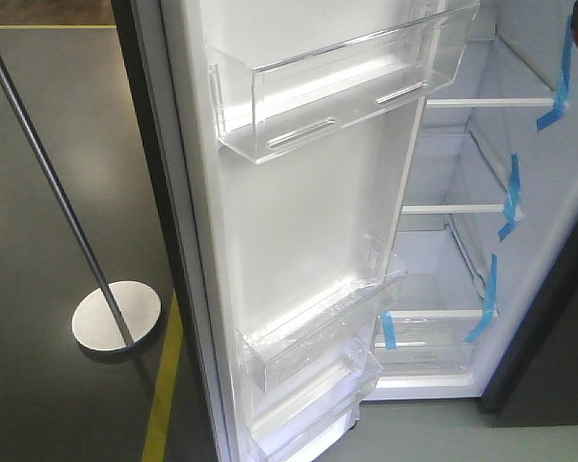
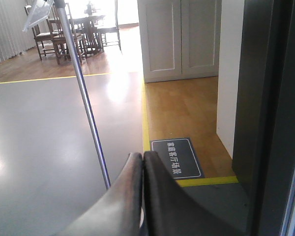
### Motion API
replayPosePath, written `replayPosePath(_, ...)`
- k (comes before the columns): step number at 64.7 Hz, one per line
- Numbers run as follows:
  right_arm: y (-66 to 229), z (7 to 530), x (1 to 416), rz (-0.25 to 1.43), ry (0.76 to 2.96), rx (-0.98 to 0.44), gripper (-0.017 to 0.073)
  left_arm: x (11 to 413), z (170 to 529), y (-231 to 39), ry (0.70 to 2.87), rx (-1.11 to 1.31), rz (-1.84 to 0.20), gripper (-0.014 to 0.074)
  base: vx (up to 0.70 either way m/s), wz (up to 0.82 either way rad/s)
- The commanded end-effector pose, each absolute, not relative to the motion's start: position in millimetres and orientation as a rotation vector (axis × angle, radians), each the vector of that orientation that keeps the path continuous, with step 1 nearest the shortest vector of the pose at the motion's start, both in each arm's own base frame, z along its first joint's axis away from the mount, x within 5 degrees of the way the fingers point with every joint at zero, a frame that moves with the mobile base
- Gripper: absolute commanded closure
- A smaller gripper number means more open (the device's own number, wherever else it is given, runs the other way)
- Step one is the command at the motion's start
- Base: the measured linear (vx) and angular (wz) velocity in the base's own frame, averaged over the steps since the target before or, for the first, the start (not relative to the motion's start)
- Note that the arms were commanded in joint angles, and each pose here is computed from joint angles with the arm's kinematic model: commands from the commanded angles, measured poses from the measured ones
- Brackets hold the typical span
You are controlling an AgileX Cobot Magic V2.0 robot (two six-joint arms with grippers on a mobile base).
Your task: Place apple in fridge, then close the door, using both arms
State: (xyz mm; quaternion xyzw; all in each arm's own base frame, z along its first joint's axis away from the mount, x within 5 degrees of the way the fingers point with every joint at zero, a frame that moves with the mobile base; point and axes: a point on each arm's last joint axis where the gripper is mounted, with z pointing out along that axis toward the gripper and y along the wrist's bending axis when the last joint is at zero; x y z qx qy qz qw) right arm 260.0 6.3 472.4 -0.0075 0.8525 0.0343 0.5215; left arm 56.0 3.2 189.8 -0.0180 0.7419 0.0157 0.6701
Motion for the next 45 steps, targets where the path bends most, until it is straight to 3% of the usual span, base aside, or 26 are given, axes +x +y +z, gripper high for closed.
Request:
replayPosePath(1, 5.6, 494.9, 251.5, 0.075, 1.906, -0.017, 0.0374, 54.6, 203.1, 2.4, 1.565, -0.039, 0.020, 0.0599, 0.02, 0.00)
replayPosePath(45, 5.6, 494.9, 251.5, 0.075, 1.906, -0.017, 0.0374, 54.6, 203.1, 2.4, 1.565, -0.039, 0.020, 0.0599, 0.01, 0.00)
